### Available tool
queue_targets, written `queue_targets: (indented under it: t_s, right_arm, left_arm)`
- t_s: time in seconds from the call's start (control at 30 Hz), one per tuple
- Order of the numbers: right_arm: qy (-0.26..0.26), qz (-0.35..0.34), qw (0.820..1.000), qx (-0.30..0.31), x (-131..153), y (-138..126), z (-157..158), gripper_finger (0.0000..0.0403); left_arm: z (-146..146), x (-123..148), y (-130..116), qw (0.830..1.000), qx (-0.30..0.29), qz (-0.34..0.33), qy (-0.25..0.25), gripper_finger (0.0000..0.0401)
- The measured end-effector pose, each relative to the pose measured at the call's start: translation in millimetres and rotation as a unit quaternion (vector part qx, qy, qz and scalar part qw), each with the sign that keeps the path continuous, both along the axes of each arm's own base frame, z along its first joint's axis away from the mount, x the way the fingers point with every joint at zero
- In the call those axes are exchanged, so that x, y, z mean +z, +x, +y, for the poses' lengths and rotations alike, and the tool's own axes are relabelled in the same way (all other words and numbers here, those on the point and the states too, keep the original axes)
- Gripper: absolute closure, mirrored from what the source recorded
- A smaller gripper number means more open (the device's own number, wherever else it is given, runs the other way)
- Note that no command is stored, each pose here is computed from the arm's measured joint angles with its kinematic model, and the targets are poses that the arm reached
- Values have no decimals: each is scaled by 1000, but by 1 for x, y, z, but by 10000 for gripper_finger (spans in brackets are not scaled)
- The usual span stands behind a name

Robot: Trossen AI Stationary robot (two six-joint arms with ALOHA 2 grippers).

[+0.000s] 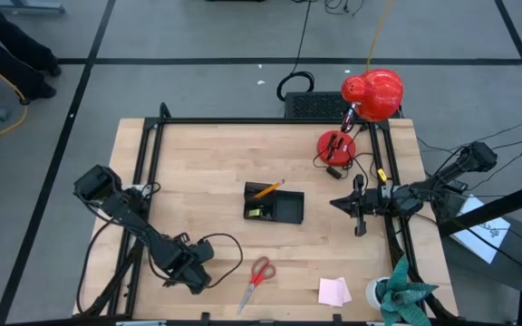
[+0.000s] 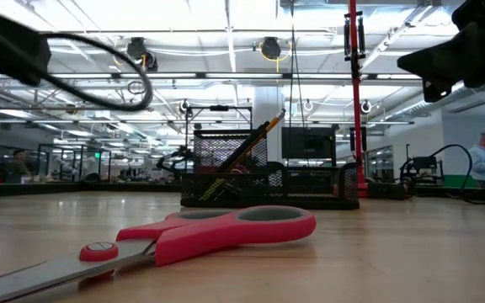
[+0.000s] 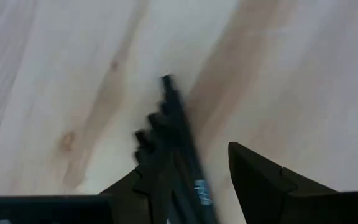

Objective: Pick and place office supplies into organizer
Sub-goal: Put the right pen into the desk organizer

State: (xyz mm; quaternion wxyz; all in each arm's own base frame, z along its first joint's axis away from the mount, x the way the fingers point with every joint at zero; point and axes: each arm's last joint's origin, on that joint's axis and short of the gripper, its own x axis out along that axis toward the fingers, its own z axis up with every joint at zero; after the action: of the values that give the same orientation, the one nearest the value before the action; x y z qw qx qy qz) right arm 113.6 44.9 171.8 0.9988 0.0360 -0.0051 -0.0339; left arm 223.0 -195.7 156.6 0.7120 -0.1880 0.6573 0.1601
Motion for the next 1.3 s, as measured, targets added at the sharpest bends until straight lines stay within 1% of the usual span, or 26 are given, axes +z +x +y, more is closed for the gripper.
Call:
queue_targets:
  t_s: [0.13,0.27,0.47,0.8,0.9,1.1,1.2,1.3]
  right_arm:
    - [0,0,1000,0,0,0,0,399]
    - [-2,0,1000,0,0,0,0,399]
    - [-18,1,1000,-6,0,0,-1,399]
    - [-13,1,1000,-12,0,1,-3,399]
    - [-14,1,1000,-12,0,1,-3,399]
    - [-11,1,1000,-12,0,1,-3,399]
    - [3,4,1000,-11,-1,1,-2,399]
    - [10,12,1000,-12,-3,1,-2,399]
  left_arm:
    - [5,-15,-6,1000,7,5,-8,240]
    - [8,-24,-9,1000,16,-3,-25,240]
    - [7,-25,-8,999,19,-12,-33,240]
    - [4,-26,-7,999,31,-24,-37,242]
    - [4,-26,-7,998,41,-24,-38,259]
    - [4,-28,-7,998,44,-19,-33,315]
    - [3,-31,-7,999,31,-21,-28,342]
    - [1,-31,-5,999,9,-44,-20,362]
